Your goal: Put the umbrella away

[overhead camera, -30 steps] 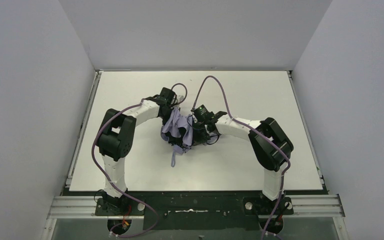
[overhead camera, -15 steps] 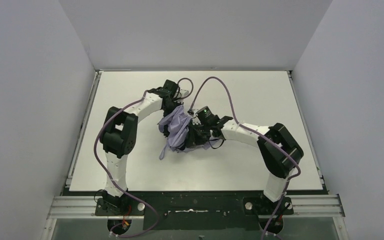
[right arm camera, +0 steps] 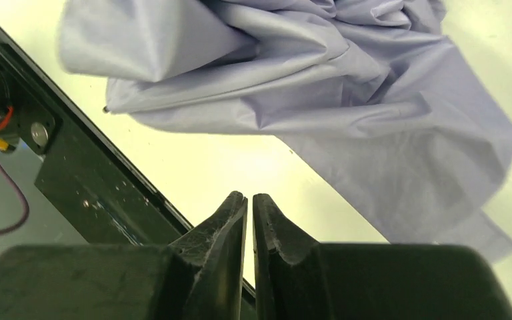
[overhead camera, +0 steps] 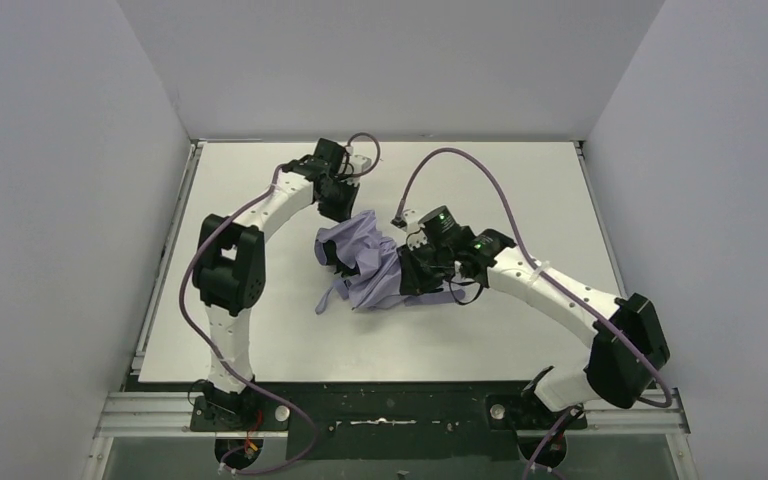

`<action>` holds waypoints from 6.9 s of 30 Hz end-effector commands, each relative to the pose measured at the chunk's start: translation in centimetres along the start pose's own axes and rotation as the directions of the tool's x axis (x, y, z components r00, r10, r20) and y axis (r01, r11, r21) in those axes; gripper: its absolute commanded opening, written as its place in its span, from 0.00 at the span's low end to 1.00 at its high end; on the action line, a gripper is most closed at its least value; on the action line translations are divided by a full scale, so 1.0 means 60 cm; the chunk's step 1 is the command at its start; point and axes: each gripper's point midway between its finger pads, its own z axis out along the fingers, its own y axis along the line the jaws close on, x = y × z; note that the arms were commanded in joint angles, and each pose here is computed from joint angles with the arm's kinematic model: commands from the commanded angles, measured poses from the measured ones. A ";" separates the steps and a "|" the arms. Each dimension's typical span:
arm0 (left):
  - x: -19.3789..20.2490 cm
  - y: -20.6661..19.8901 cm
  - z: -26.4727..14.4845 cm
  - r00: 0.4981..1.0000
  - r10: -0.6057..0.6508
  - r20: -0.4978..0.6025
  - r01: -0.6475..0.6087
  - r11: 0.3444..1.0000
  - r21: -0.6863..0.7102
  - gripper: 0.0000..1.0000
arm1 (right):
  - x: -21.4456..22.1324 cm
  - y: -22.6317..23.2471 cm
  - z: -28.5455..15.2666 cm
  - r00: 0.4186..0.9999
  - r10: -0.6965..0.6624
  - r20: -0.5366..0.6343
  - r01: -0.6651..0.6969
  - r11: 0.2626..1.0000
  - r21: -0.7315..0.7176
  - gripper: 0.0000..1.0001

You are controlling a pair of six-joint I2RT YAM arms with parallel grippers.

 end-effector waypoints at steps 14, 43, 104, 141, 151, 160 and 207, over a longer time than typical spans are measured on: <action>0.060 0.064 -0.245 0.891 -0.289 0.350 0.373 0.906 -0.201 0.12 | -0.153 -0.164 -0.166 0.956 0.013 0.295 -0.125 0.922 0.366 0.24; 0.239 -0.068 -0.060 0.841 -0.511 0.180 0.526 0.849 -0.044 0.06 | -0.206 -0.246 0.147 0.988 0.126 0.094 -0.137 0.982 0.126 0.19; 0.080 -0.160 -0.246 0.819 -0.401 0.411 0.247 0.892 0.378 0.49 | -0.138 -0.056 -0.067 0.920 -0.022 0.391 -0.039 0.988 0.149 0.67; 0.067 -0.201 -0.141 0.817 -0.495 0.297 0.403 0.857 0.321 0.71 | 0.015 -0.115 0.076 0.911 0.249 0.330 -0.302 0.945 0.121 0.34; 0.055 -0.193 -0.118 0.798 -0.504 0.330 0.413 0.856 0.311 0.66 | 0.013 -0.110 0.073 0.910 0.251 0.328 -0.302 0.947 0.112 0.33; 0.036 -0.210 -0.104 0.785 -0.527 0.325 0.404 0.834 0.377 0.58 | 0.017 -0.111 0.071 0.912 0.252 0.323 -0.303 0.946 0.115 0.33; -0.152 -0.270 -0.361 0.852 -0.277 0.444 0.011 0.858 0.514 0.00 | -0.048 -0.085 -0.039 0.859 0.159 0.487 -0.243 0.963 0.114 0.62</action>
